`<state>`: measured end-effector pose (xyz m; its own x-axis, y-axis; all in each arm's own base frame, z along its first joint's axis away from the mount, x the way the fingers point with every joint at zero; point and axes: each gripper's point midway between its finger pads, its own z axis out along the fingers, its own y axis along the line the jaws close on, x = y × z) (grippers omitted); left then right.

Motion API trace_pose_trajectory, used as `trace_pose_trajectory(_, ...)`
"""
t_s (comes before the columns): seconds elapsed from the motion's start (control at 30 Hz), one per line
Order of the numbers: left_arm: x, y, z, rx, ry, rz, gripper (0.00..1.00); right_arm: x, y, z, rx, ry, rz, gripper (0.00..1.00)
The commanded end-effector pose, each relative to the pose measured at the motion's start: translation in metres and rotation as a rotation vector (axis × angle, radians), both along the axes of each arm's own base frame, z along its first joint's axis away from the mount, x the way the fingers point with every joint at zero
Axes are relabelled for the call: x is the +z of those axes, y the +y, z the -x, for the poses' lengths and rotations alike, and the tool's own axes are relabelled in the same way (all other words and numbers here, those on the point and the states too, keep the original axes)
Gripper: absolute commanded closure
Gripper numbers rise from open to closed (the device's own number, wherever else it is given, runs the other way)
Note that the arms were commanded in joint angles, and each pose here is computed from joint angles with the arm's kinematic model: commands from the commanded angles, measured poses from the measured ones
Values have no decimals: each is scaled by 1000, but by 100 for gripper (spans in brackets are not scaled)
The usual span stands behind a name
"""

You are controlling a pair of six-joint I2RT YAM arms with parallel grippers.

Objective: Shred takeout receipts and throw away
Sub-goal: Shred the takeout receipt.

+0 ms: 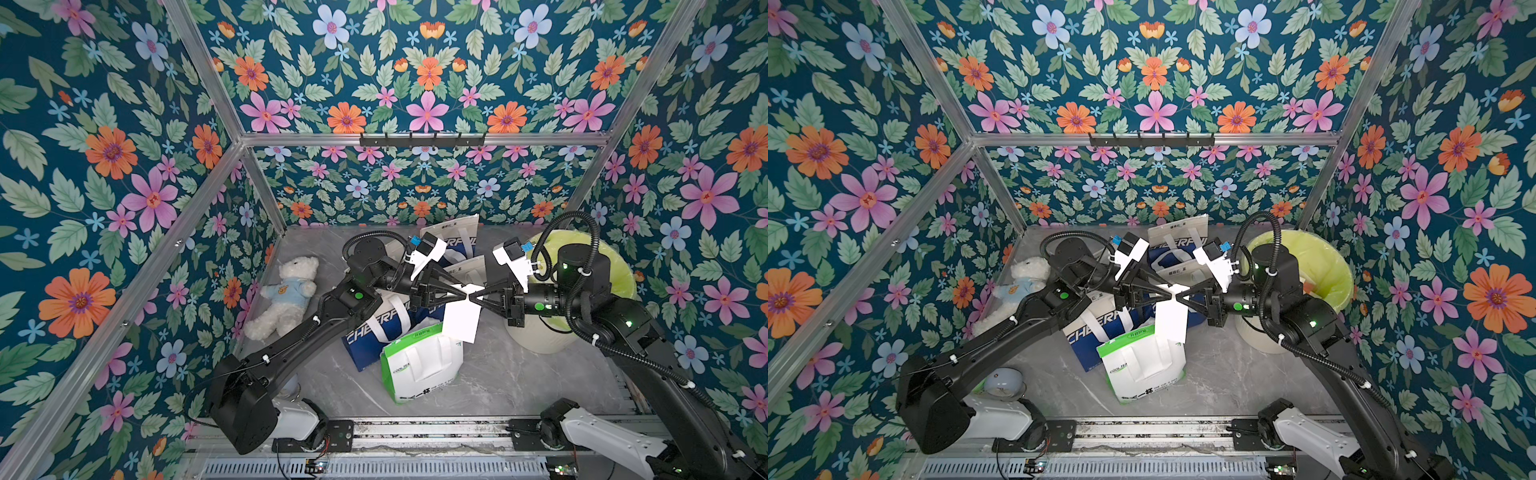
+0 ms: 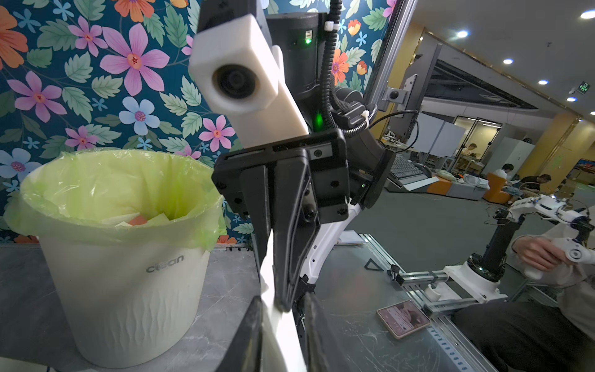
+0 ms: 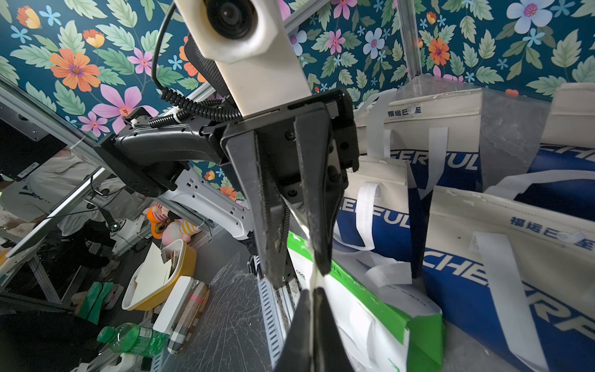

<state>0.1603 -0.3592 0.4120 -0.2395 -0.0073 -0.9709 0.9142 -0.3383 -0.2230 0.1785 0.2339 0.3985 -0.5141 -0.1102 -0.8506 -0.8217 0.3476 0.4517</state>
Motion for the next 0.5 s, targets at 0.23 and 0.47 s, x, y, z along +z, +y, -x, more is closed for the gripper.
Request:
trace_pose_trajectory(0.23, 7, 0, 1, 11, -13, -14, 88, 1, -3, -2, -24, -41, 11, 100)
trace_pose_trajectory(0.47, 10, 0, -3, 36, -21, -16, 90, 3, -2, -3, -20, -38, 5, 100)
